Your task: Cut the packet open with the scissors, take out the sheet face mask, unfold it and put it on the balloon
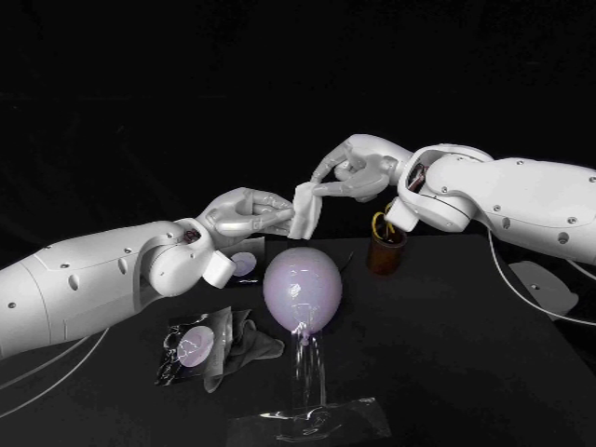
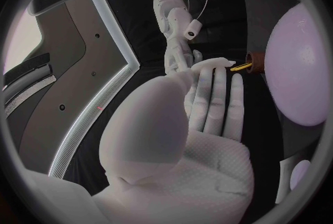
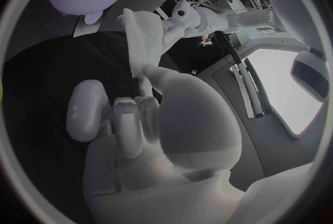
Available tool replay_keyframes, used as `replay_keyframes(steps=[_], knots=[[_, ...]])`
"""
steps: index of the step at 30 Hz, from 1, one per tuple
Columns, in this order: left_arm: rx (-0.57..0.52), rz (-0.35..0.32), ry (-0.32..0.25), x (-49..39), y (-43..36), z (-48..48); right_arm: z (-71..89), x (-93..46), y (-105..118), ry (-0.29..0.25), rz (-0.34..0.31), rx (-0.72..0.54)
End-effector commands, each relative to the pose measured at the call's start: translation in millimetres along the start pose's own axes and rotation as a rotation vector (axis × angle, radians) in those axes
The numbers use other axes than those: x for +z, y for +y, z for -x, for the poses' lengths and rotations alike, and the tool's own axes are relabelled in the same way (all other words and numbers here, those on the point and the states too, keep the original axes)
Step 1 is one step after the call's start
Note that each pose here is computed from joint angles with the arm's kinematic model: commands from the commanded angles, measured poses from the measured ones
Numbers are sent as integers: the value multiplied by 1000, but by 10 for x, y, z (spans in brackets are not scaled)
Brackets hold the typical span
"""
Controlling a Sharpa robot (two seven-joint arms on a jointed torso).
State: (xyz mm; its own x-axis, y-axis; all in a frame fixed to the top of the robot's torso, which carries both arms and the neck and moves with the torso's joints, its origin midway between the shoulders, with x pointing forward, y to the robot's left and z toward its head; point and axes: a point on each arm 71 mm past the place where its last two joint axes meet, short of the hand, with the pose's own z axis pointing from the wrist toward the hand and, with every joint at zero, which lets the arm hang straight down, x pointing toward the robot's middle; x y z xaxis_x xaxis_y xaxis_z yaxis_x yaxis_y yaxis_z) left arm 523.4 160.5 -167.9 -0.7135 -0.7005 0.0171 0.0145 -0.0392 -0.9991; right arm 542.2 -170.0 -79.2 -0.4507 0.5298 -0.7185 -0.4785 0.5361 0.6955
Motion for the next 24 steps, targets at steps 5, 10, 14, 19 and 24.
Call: replay_keyframes(steps=[5,10,14,19,24], knots=[[-32,-17,0,10,-19,-26,-21,49,-25,-60,-26,-40],[-36,-14,-3,12,-18,-30,-55,74,-35,-68,-35,-40],[-39,-12,-9,11,-17,-30,-84,81,-55,-75,-41,-33],[-48,-5,-27,10,-13,-30,-117,86,-88,-113,-58,-7],[-55,2,-48,8,-10,-25,-112,58,-140,-159,-83,-2]])
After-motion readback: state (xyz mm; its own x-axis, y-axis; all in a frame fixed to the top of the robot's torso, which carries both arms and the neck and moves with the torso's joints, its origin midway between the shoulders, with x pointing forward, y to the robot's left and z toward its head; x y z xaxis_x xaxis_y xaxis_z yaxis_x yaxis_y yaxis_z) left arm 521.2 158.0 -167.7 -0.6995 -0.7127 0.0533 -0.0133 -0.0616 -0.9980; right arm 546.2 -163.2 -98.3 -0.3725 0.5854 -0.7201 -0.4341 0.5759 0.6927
